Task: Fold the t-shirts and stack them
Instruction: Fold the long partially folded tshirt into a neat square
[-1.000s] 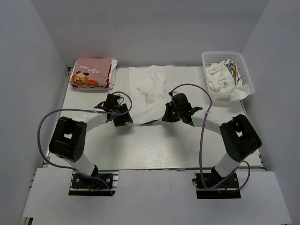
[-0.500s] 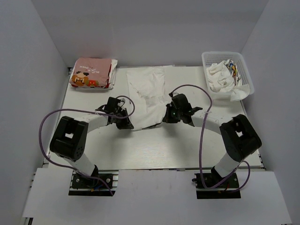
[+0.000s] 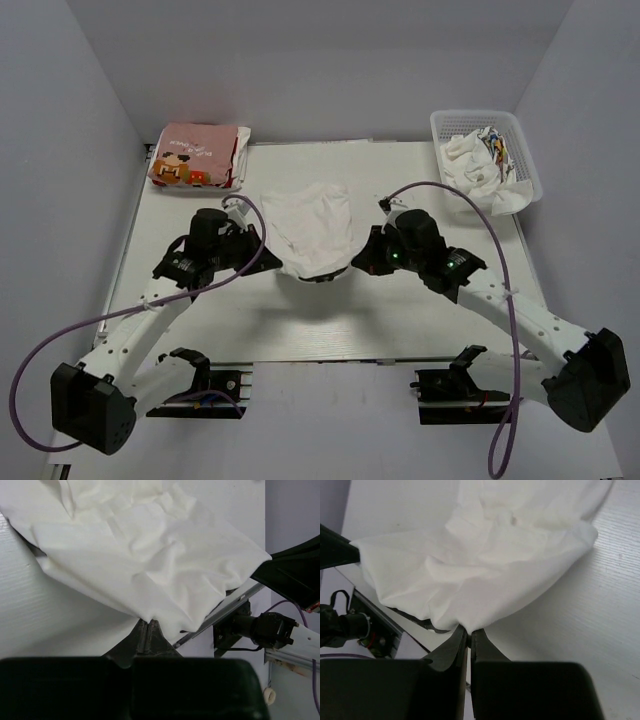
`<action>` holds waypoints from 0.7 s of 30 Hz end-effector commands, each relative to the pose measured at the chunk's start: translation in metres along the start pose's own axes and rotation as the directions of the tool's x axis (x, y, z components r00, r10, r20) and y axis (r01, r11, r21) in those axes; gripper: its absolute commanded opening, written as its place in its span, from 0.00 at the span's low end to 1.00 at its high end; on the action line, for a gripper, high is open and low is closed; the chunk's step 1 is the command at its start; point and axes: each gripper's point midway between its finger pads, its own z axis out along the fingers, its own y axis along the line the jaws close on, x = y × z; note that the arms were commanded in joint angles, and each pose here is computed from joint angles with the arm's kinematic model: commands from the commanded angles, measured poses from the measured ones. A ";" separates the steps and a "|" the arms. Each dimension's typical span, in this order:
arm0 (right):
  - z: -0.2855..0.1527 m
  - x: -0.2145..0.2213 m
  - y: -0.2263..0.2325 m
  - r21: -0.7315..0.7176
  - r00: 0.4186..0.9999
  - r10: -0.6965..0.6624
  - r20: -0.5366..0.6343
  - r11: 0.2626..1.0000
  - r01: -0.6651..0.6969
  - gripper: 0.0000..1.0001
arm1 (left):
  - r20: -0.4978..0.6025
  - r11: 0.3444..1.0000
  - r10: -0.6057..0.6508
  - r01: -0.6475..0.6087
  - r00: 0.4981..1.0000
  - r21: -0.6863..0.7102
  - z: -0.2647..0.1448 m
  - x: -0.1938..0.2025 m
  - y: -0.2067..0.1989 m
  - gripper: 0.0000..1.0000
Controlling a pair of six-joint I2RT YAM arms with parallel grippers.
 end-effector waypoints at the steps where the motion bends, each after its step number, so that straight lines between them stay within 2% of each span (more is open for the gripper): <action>1: -0.023 -0.023 0.032 -0.078 0.998 -0.021 0.059 0.997 0.026 0.00 | 0.049 0.999 0.012 -0.014 0.999 0.042 -0.024 -0.014 -0.026 0.00; 7: -0.030 -0.063 0.039 -0.038 0.984 -0.059 0.168 0.997 0.067 0.00 | 0.215 1.000 0.002 -0.001 0.977 -0.005 -0.037 -0.049 -0.030 0.00; 14: -0.004 -0.106 0.030 0.057 0.973 -0.051 0.225 0.998 0.039 0.00 | 0.287 0.999 -0.020 0.031 0.958 -0.033 -0.019 -0.093 -0.030 0.00; 16: 0.013 -0.109 0.015 0.097 0.978 -0.030 0.208 0.995 0.010 0.00 | 0.286 0.990 -0.033 0.070 0.958 -0.119 -0.006 -0.102 -0.014 0.00; 21: 0.044 -0.119 0.004 0.061 0.990 0.043 0.136 0.997 -0.051 0.00 | 0.350 0.951 -0.055 0.156 0.935 -0.267 0.007 -0.134 0.010 0.00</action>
